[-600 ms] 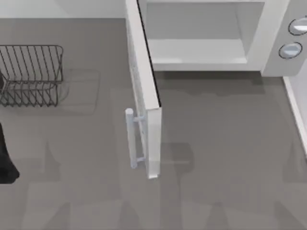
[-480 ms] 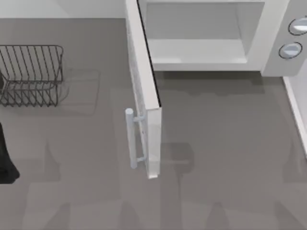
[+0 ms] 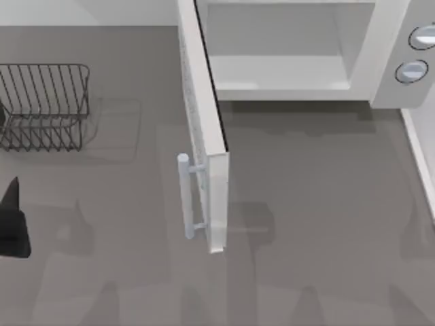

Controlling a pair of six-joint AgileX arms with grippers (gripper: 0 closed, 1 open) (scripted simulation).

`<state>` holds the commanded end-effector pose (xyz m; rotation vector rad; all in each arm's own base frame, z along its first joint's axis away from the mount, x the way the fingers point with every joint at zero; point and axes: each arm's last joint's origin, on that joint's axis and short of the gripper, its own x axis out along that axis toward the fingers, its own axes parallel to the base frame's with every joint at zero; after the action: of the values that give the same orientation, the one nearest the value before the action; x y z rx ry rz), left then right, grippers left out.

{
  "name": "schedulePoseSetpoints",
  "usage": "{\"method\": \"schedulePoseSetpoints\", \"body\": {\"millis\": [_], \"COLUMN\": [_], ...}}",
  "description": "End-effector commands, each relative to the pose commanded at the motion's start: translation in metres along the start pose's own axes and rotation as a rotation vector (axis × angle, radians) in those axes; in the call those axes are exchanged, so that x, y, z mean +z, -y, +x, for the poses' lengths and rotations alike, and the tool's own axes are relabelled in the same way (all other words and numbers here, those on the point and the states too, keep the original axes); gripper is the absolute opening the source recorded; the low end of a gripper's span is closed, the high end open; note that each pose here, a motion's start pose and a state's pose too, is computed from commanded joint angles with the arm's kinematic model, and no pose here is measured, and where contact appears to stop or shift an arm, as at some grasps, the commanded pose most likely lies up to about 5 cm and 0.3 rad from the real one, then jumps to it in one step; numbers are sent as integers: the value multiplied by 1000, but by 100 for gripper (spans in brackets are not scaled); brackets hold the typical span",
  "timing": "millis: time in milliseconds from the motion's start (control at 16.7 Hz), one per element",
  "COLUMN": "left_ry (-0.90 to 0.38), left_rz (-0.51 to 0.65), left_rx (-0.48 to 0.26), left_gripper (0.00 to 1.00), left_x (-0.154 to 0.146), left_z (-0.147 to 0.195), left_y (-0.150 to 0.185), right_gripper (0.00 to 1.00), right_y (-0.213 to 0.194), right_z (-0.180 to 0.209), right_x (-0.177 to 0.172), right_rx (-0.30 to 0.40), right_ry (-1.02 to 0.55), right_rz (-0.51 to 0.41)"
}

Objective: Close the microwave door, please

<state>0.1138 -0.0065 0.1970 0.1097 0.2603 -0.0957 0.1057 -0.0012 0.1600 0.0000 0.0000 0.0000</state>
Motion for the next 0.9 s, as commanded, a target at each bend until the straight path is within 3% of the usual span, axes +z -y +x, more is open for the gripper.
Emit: {"method": "schedulePoseSetpoints", "body": {"millis": [360,660,900], "left_ry": [-367,-645,-758], "left_rz": [180,352,482], "left_rx": [-200,-470,-708], "left_gripper": [100,100,100], "left_x": [64,122,164], "left_z": [21,67,110], "left_y": [2,14,34], "right_gripper": [100,100,100], "right_y": [0,0,0], "right_z": [0,0,0], "right_x": [0,0,0], "right_rx": [0,0,0], "right_ry": [0,0,0], "right_rz": [0,0,0]}}
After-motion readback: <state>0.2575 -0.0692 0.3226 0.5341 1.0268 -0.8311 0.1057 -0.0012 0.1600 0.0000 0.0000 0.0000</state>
